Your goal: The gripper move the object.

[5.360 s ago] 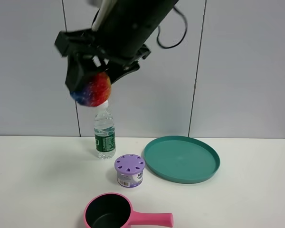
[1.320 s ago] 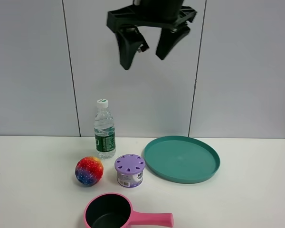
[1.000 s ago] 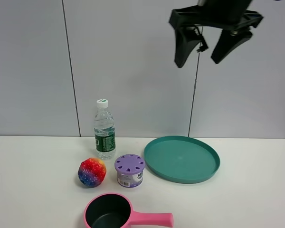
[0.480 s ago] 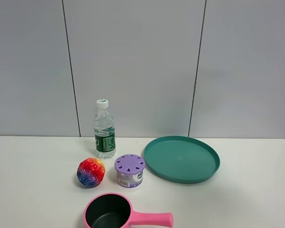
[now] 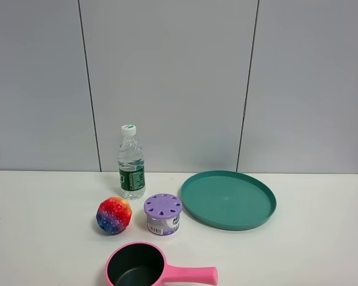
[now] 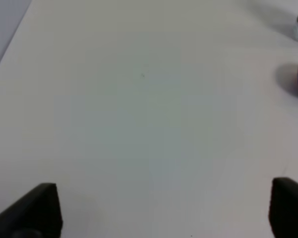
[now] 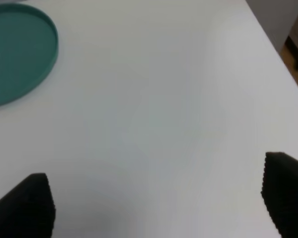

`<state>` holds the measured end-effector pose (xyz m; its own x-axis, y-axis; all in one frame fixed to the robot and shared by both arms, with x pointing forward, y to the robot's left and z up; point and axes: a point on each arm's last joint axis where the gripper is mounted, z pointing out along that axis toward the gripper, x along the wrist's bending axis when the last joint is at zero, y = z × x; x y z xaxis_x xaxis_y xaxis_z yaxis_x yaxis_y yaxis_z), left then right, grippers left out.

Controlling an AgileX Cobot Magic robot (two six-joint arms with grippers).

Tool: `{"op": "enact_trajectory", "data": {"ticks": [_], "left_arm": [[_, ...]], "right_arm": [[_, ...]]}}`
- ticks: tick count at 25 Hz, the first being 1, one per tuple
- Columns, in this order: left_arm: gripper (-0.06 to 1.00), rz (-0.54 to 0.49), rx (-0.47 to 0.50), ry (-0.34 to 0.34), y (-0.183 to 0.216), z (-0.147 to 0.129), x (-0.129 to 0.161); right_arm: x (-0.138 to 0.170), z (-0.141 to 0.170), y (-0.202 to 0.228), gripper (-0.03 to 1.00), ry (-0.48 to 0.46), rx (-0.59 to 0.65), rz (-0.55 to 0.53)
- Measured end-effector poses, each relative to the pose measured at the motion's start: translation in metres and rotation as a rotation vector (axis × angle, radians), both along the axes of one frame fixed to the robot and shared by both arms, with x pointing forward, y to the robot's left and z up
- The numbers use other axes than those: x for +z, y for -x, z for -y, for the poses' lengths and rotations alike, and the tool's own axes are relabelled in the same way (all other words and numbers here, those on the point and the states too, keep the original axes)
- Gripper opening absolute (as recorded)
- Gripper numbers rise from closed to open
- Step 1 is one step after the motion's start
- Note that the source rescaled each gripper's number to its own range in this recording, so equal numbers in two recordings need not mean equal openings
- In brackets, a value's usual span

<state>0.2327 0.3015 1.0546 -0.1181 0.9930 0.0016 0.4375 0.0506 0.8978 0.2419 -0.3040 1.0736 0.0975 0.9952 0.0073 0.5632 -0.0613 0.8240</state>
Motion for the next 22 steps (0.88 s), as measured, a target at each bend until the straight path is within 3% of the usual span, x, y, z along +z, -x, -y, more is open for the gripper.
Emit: {"op": "enact_trajectory", "data": {"ticks": [6,22], "left_arm": [[1.0,0.0,0.0,0.0,0.0,0.0,0.0],[1.0,0.0,0.0,0.0,0.0,0.0,0.0]], "right_arm": [[-0.022,-0.006,0.009,0.93,0.0,0.073,0.122],[-0.024,-0.005,0.007,0.93,-0.007,0.062,0.121]]}}
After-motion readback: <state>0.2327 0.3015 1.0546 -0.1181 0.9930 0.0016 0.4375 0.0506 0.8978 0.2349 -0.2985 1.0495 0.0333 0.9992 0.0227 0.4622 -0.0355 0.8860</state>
